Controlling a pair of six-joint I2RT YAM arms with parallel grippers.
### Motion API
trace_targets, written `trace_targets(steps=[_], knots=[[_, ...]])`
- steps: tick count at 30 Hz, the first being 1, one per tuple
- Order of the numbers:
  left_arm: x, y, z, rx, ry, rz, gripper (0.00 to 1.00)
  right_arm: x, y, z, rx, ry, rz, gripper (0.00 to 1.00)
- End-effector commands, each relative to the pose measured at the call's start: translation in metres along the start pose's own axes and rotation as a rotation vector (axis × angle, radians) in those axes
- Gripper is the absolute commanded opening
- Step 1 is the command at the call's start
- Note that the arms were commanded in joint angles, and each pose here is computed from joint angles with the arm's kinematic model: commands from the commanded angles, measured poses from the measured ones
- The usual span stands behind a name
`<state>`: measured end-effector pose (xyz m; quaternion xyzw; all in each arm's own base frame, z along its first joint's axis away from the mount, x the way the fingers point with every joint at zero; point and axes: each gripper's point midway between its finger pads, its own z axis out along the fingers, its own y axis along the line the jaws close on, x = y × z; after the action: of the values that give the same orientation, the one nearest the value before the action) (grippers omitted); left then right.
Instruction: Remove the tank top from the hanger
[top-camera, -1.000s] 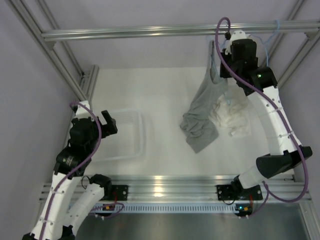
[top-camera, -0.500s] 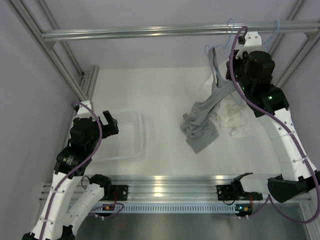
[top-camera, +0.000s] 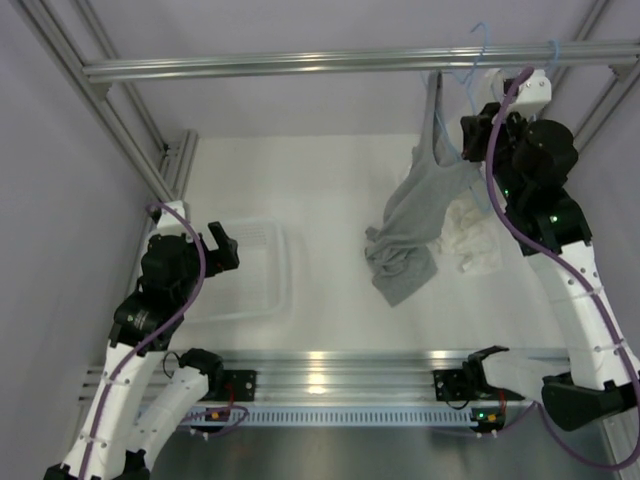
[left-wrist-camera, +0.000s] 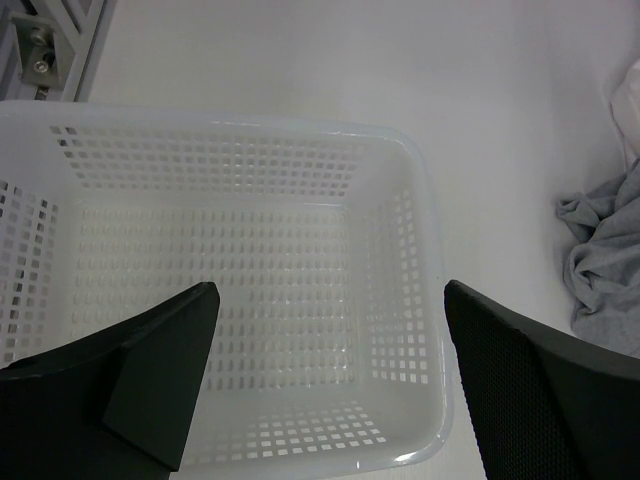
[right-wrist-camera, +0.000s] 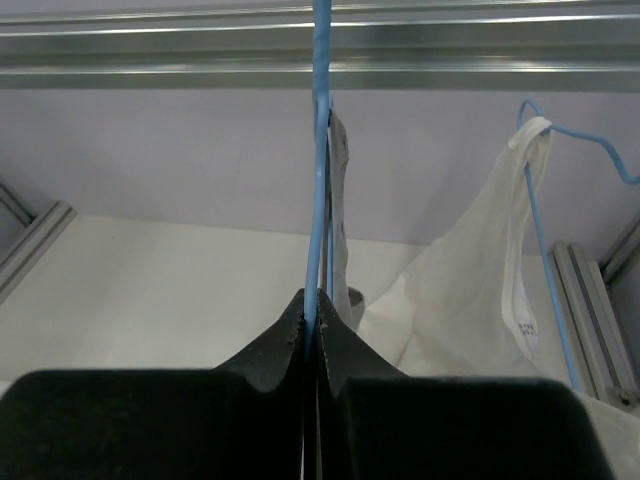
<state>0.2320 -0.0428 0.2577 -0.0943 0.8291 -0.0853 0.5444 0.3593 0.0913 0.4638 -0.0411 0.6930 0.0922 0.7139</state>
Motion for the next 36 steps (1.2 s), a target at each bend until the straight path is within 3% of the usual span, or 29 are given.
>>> trace_targets(steps=[1,7,11,17,19,20,22,23,24,27,31,36], knots=[[-0.009,-0.004,0.004,0.016,-0.040,-0.004,0.99,-0.048,0.005,-0.034,-0.050,-0.188,0.043,0.00],[-0.010,-0.012,0.005,0.055,-0.027,0.001,0.99,-0.021,0.008,-0.071,-0.095,-0.170,0.058,0.00],[-0.012,-0.044,0.004,0.214,0.010,-0.005,0.99,-0.005,0.023,-0.092,-0.190,-0.116,0.054,0.00],[-0.034,-0.156,-0.013,0.719,0.165,-0.209,0.99,0.017,0.051,-0.137,-0.369,-0.058,0.097,0.00],[-0.066,-0.189,-0.023,0.820,0.078,-0.207,0.99,0.017,0.059,-0.152,-0.424,-0.056,0.110,0.00],[-0.055,-0.220,-0.027,0.879,0.121,-0.171,0.99,0.017,0.062,-0.157,-0.439,-0.053,0.113,0.00],[-0.078,-0.258,-0.039,0.924,0.046,-0.142,0.99,0.014,0.071,-0.171,-0.503,-0.056,0.109,0.00],[-0.058,-0.291,-0.041,0.971,0.086,-0.071,0.99,0.017,0.073,-0.176,-0.520,-0.037,0.106,0.00],[-0.063,-0.303,-0.041,0.971,0.061,-0.049,0.99,0.015,0.075,-0.181,-0.536,-0.038,0.101,0.00],[-0.081,-0.324,-0.032,0.915,-0.019,-0.039,0.99,0.009,0.077,-0.194,-0.552,-0.050,0.104,0.00],[-0.105,-0.347,-0.040,0.984,-0.137,0.010,0.94,0.011,0.086,-0.202,-0.612,-0.032,0.134,0.00],[-0.100,-0.359,-0.024,0.975,-0.187,0.132,0.89,0.004,0.089,-0.211,-0.633,-0.052,0.144,0.00]])
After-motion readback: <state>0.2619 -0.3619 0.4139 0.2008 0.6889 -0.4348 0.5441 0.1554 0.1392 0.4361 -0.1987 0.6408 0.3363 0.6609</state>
